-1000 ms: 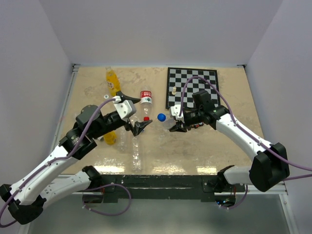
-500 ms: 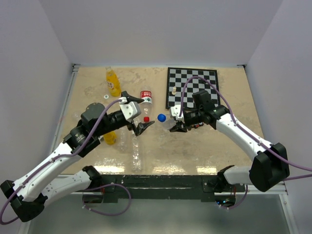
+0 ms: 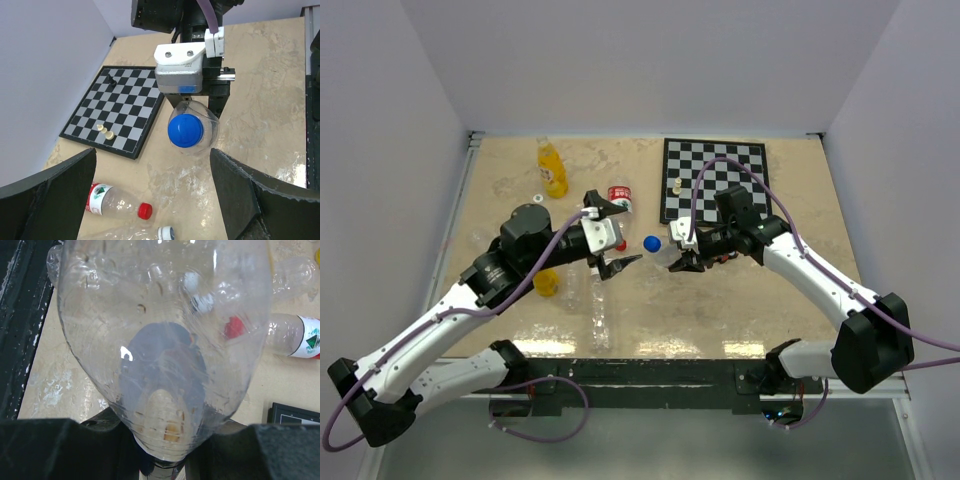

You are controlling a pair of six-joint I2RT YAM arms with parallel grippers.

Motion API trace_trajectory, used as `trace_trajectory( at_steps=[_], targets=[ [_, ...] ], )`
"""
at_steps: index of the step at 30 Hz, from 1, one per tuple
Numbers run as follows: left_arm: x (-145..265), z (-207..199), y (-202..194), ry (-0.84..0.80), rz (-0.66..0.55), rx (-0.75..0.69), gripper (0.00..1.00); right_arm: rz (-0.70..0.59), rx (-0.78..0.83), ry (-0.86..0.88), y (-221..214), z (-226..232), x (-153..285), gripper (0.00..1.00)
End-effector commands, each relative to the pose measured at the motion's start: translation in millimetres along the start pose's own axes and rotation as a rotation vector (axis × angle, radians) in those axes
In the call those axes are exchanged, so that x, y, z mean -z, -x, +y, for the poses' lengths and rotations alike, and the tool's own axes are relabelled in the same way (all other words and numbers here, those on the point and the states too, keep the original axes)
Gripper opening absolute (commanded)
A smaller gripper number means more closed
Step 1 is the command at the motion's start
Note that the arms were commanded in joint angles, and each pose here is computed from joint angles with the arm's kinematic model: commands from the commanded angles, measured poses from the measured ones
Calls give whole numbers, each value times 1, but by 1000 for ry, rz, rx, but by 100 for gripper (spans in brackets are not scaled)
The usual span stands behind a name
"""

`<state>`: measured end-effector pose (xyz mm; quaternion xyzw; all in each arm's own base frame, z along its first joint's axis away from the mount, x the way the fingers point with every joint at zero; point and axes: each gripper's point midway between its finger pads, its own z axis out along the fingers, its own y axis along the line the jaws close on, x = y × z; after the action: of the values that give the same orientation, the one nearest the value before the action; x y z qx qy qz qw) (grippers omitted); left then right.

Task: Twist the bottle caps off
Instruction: Unscrew the bottle cap from the plastic bottle.

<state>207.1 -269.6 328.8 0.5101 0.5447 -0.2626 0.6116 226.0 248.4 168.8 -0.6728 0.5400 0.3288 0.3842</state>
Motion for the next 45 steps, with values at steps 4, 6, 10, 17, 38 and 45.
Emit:
trace_trajectory(
  at_steps=[4, 6, 10, 17, 38, 45],
  targets=[
    [-4, 4, 34, -48, -79, -79, 100, -26, 65, -17, 19, -8, 8, 0],
    [-6, 4, 35, -56, -77, -78, 100, -27, 67, -13, 19, -7, 7, 0],
    [-10, 4, 35, -71, -69, -81, 100, -26, 69, -12, 19, -7, 8, 0],
    [-18, 0, 35, -129, -57, -79, 89, -27, 72, -10, 19, -7, 8, 0],
    [-38, -28, 10, -325, 11, -3, 5, -24, 69, -7, 19, -6, 7, 0],
    [-31, -21, 9, -201, 25, 183, 0, -20, 70, -21, 19, -8, 9, 0]
  ],
)
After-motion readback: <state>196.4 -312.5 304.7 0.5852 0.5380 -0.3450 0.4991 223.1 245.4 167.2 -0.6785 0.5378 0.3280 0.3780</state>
